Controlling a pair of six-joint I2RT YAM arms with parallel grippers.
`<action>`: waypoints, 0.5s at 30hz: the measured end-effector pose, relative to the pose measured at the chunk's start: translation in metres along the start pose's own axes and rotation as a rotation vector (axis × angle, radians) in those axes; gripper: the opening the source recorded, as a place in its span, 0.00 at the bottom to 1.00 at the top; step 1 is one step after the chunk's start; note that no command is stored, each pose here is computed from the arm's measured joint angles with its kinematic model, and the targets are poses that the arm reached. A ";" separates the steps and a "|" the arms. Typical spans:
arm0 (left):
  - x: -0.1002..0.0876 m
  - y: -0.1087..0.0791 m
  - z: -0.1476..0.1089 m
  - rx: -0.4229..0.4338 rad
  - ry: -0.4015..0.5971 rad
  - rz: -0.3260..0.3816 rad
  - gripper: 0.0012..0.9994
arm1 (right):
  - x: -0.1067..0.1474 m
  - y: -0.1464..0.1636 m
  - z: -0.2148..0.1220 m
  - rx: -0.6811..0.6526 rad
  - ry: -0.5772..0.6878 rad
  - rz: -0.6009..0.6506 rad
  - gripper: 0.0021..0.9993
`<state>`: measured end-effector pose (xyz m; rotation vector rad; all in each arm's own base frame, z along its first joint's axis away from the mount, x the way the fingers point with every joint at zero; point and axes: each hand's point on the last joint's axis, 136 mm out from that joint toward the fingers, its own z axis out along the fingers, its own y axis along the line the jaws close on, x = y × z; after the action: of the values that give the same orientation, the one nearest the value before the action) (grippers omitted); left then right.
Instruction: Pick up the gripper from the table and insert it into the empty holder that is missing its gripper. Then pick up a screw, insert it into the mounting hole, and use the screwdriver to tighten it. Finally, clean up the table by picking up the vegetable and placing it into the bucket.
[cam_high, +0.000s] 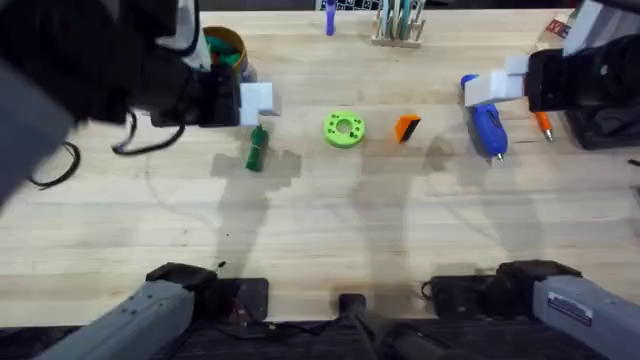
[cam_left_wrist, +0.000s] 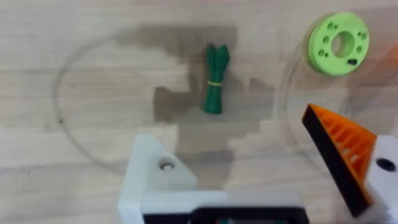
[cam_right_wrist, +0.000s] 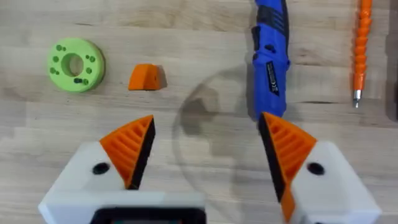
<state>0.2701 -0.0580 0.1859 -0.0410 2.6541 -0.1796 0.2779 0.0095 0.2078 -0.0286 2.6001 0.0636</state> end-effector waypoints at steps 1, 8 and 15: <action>-0.001 0.000 0.001 0.006 -0.036 0.001 0.99 | 0.000 0.000 0.000 0.000 0.000 0.000 0.99; 0.001 0.005 0.008 0.034 -0.246 0.003 0.99 | 0.000 0.000 0.000 0.000 0.000 0.000 0.99; 0.003 0.019 -0.006 0.044 -0.445 -0.033 0.99 | 0.000 0.000 0.000 0.000 0.000 0.000 0.99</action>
<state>0.2652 -0.0383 0.1869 -0.0988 2.2060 -0.2123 0.2779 0.0095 0.2078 -0.0286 2.6001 0.0636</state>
